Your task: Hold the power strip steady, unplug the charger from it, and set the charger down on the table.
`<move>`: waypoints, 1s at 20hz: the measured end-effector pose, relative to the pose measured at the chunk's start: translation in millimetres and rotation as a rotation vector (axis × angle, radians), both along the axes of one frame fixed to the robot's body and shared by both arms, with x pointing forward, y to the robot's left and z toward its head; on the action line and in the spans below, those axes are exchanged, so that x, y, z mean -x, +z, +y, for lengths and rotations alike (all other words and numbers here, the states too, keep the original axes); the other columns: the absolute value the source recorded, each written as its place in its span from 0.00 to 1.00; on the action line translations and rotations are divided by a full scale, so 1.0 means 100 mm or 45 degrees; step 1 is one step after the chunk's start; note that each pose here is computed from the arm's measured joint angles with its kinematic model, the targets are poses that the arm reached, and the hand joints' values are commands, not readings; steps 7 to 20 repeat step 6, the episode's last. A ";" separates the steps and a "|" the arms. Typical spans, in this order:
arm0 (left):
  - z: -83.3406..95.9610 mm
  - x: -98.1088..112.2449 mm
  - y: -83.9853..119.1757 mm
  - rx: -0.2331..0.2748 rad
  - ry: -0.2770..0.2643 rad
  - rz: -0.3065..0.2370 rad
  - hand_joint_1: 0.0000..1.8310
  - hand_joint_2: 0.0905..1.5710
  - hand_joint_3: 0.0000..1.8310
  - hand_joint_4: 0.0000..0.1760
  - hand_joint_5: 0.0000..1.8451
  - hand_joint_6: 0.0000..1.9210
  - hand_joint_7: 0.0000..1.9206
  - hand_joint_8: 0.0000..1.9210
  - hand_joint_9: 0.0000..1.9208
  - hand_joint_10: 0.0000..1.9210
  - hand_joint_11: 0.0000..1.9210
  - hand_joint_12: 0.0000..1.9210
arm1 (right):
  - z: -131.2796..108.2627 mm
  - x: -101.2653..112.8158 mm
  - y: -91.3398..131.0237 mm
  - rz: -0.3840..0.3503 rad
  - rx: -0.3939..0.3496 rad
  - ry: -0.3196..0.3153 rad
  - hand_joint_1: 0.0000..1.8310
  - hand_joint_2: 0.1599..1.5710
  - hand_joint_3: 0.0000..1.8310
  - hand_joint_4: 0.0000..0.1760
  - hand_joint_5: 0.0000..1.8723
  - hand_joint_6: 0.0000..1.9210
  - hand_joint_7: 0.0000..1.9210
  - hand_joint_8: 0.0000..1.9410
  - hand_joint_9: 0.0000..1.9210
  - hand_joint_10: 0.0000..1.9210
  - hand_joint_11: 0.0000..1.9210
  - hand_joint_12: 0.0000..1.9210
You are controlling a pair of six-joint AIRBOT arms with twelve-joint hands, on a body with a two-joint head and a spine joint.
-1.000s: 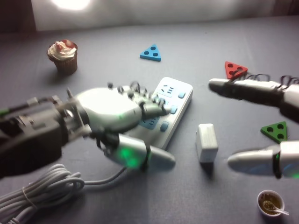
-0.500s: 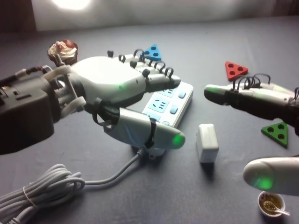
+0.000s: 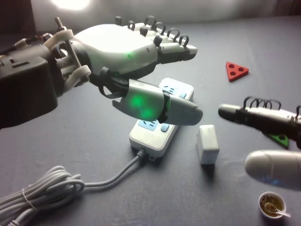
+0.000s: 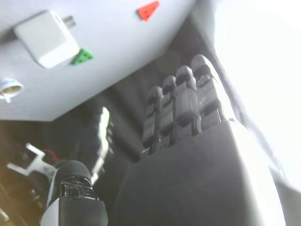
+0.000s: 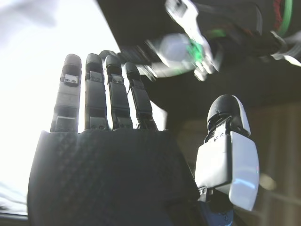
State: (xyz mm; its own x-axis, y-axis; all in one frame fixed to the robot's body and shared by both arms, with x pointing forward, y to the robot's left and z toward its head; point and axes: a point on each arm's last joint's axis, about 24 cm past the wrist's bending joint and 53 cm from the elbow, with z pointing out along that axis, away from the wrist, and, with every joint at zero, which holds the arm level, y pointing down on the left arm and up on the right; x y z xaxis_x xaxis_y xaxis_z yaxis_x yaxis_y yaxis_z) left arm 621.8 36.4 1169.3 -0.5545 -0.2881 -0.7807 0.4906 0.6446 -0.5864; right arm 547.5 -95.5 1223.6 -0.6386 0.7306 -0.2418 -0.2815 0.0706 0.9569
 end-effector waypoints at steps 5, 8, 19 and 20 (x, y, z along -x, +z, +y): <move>-0.01 0.01 0.09 0.000 -0.011 0.004 0.00 0.60 0.00 0.00 0.07 0.00 0.07 0.00 0.06 0.00 0.01 0.12 | 0.05 0.06 -0.07 -0.013 0.043 0.026 0.00 0.65 0.01 0.00 0.09 0.00 0.10 0.00 0.09 0.01 0.05 0.10; 0.00 0.00 0.11 -0.001 -0.008 0.003 0.00 0.60 0.00 0.00 0.07 0.00 0.07 0.00 0.06 0.00 0.01 0.12 | 0.04 0.05 -0.10 -0.012 0.055 0.028 0.00 0.65 0.00 0.00 0.09 0.00 0.10 0.00 0.10 0.01 0.05 0.10; 0.00 0.00 0.11 -0.001 -0.008 0.003 0.00 0.60 0.00 0.00 0.07 0.00 0.07 0.00 0.06 0.00 0.01 0.12 | 0.04 0.05 -0.10 -0.012 0.055 0.028 0.00 0.65 0.00 0.00 0.09 0.00 0.10 0.00 0.10 0.01 0.05 0.10; 0.00 0.00 0.11 -0.001 -0.008 0.003 0.00 0.60 0.00 0.00 0.07 0.00 0.07 0.00 0.06 0.00 0.01 0.12 | 0.04 0.05 -0.10 -0.012 0.055 0.028 0.00 0.65 0.00 0.00 0.09 0.00 0.10 0.00 0.10 0.01 0.05 0.10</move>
